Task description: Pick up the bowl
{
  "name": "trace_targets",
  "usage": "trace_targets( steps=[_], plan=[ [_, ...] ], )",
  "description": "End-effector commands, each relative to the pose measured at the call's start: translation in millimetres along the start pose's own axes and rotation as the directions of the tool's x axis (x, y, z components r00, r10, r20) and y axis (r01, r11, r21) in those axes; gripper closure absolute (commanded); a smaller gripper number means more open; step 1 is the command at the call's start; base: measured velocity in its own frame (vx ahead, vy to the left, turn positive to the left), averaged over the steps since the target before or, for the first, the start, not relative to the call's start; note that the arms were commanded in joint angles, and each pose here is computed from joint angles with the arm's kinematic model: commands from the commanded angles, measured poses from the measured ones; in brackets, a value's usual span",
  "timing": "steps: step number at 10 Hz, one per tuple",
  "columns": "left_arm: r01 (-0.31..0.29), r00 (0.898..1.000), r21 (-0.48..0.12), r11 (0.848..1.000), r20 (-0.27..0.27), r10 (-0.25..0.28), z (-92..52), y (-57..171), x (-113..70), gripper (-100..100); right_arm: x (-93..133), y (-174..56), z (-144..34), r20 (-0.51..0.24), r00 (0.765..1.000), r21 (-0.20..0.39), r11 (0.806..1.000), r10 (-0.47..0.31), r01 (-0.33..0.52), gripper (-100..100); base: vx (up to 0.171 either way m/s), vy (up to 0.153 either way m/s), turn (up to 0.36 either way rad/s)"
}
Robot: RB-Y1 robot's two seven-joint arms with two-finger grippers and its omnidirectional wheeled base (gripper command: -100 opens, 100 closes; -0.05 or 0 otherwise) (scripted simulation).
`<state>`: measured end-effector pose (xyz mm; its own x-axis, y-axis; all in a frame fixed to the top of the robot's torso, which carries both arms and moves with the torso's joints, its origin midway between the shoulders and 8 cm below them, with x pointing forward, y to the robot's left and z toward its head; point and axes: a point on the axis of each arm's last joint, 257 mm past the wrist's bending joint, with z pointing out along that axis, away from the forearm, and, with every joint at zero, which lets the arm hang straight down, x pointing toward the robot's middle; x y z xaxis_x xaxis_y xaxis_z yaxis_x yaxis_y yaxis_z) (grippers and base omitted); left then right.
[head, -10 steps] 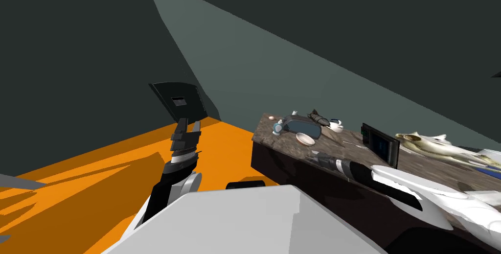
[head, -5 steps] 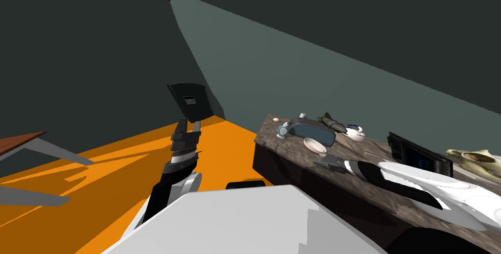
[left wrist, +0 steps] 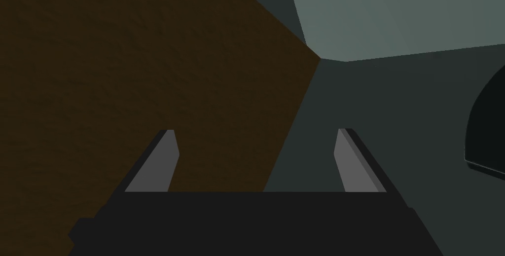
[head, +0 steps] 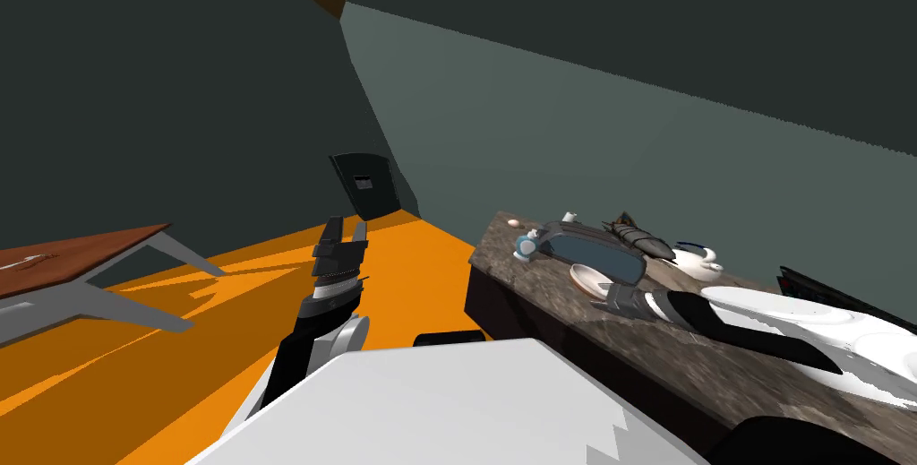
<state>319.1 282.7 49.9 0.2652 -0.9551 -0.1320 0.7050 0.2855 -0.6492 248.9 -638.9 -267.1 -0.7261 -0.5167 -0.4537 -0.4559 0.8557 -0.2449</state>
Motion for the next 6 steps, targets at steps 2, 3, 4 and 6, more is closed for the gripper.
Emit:
trace_targets(
  steps=[2,3,4,6],
  plan=[
    [0.0,1.0,0.0,1.0,0.0,0.0,0.0,0.0,0.0,0,14.0,-7.0,-8.8,-0.054,0.998,-0.006,1.0,-0.025,0.025,-100,0.031,-0.041,0.102],
    [0.0,1.0,0.0,1.0,0.0,0.0,0.0,0.0,0.0,0,26.1,-11.8,-15.9,-0.1,0.994,-0.013,0.999,-0.046,0.045,-100,0.031,-0.034,0.1],
    [0.0,1.0,0.0,1.0,0.0,0.0,0.0,0.0,0.0,0,19.7,-8.1,-12.0,-0.078,0.996,-0.011,0.999,-0.036,0.035,-100,0.015,-0.022,0.035],
    [0.0,1.0,0.0,1.0,0.0,0.0,0.0,0.0,0.0,0,24.6,-11.6,-13.9,-0.078,0.996,-0.006,0.999,-0.041,0.04,-100,0.01,0.004,0.007]
  ],
)
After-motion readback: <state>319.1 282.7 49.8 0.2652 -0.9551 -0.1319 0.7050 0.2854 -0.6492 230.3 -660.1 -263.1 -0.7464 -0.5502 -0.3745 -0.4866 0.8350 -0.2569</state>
